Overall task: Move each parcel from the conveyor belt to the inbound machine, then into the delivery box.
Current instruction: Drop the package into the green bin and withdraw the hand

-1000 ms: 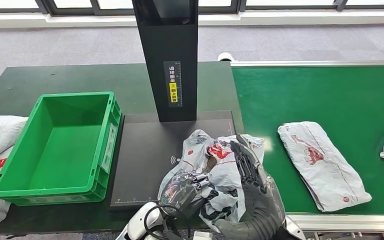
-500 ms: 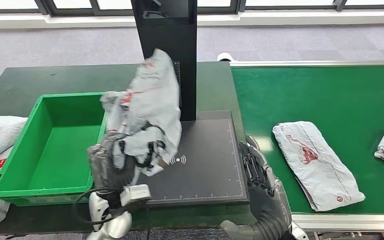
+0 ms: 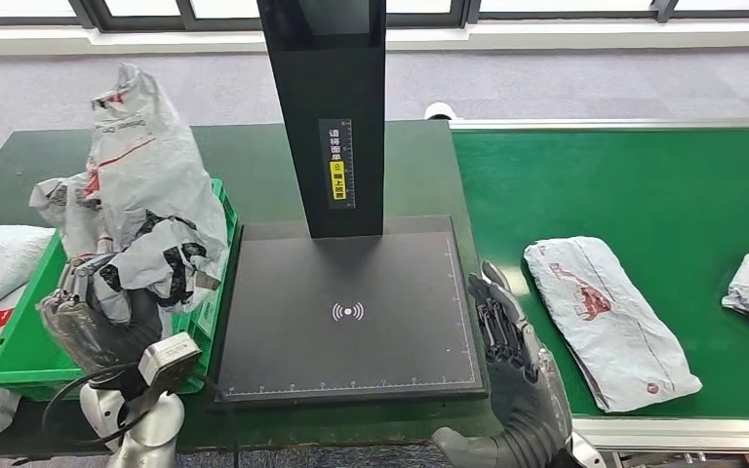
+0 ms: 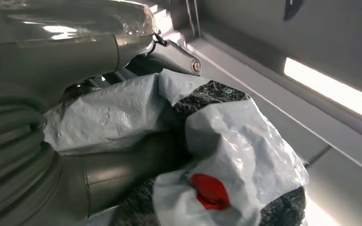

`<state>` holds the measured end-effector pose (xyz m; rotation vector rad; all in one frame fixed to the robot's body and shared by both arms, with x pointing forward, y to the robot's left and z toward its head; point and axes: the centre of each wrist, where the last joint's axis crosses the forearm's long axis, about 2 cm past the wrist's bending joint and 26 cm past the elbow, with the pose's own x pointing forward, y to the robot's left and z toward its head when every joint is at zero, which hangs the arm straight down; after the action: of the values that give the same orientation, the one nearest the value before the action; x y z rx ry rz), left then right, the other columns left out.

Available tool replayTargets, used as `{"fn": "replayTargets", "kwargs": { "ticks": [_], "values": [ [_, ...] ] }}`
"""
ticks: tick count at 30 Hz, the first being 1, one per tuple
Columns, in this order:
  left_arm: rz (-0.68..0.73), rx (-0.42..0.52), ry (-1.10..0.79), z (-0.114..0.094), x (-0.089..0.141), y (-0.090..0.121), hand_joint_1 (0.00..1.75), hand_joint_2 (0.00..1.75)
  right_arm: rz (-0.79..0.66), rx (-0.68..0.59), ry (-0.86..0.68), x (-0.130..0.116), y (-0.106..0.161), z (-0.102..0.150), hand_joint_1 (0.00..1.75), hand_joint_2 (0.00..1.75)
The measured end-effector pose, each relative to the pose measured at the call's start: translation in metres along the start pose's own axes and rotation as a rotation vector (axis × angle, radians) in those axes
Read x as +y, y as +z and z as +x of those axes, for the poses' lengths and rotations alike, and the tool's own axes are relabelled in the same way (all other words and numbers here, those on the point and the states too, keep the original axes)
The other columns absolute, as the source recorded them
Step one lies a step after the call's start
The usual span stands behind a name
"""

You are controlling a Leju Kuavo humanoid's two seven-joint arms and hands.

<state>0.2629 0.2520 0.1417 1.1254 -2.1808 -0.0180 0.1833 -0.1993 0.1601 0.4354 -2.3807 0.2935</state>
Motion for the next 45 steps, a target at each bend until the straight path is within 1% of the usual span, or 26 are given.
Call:
{"fn": "replayTargets", "kwargs": {
  "ticks": [3, 6, 8, 10, 11, 13, 14, 15, 17, 21, 26, 30, 33, 40, 43, 45],
  "values": [
    [0.013, 0.02, -0.039, -0.007, 0.004, -0.002, 1.75, 1.75, 0.001, -0.005, 0.01, -0.001, -0.002, 0.0, 0.0, 1.75],
    [-0.008, 0.056, -0.106, -0.015, 0.005, -0.003, 1.75, 1.75, 0.0, -0.006, 0.023, -0.001, -0.002, 0.0, 0.0, 1.75],
    [-0.032, 0.101, -0.151, -0.022, 0.003, -0.003, 1.75, 1.75, 0.002, -0.005, 0.03, -0.001, -0.002, 0.0, 0.0, 1.75],
    [-0.06, 0.17, -0.173, -0.03, 0.0, -0.001, 1.75, 1.75, 0.004, -0.005, 0.034, -0.001, -0.002, 0.0, 0.0, 1.75],
    [-0.08, 0.207, -0.179, -0.033, -0.003, 0.002, 1.64, 1.75, 0.005, -0.004, 0.035, -0.001, -0.002, 0.0, 0.0, 1.75],
    [-0.132, 0.273, -0.185, -0.04, -0.008, 0.008, 0.78, 1.75, 0.008, -0.004, 0.037, -0.001, -0.002, 0.0, 0.0, 1.75],
    [-0.159, 0.299, -0.187, -0.043, -0.011, 0.011, 0.34, 1.31, 0.01, -0.004, 0.038, -0.001, -0.002, 0.0, 0.0, 1.75],
    [-0.183, 0.322, -0.189, -0.046, -0.013, 0.015, 0.0, 0.87, 0.011, -0.004, 0.038, -0.001, -0.002, 0.0, 0.0, 1.75],
    [-0.217, 0.353, -0.195, -0.05, -0.016, 0.022, 0.0, 0.0, 0.014, -0.004, 0.036, -0.001, -0.003, -0.001, 0.0, 1.75],
    [-0.234, 0.386, -0.197, -0.054, -0.017, 0.029, 0.0, 0.0, 0.018, -0.007, 0.028, -0.002, -0.004, -0.001, 0.0, 1.75],
    [-0.218, 0.406, -0.184, -0.055, -0.016, 0.032, 0.0, 0.0, 0.02, -0.006, 0.026, -0.002, -0.004, -0.002, 0.0, 1.75],
    [-0.177, 0.423, -0.156, -0.054, -0.01, 0.035, 0.0, 0.0, 0.019, -0.005, 0.028, -0.002, -0.004, -0.002, 0.0, 1.75],
    [-0.116, 0.431, -0.107, -0.053, -0.002, 0.037, 0.0, 0.0, 0.019, -0.005, 0.031, -0.002, -0.004, -0.003, 0.0, 1.75],
    [-0.043, 0.41, -0.062, -0.048, 0.007, 0.035, 0.0, 0.0, 0.019, -0.005, 0.039, -0.002, -0.005, -0.003, 0.0, 1.75],
    [0.066, 0.383, 0.016, -0.041, 0.012, 0.036, 0.0, 0.0, 0.025, 0.005, 0.077, -0.003, -0.004, -0.005, 0.0, 1.75],
    [0.169, 0.364, 0.076, -0.033, 0.019, 0.036, 0.0, 0.0, 0.024, 0.048, 0.174, -0.005, -0.001, -0.01, 0.0, 1.75]
  ]
}}
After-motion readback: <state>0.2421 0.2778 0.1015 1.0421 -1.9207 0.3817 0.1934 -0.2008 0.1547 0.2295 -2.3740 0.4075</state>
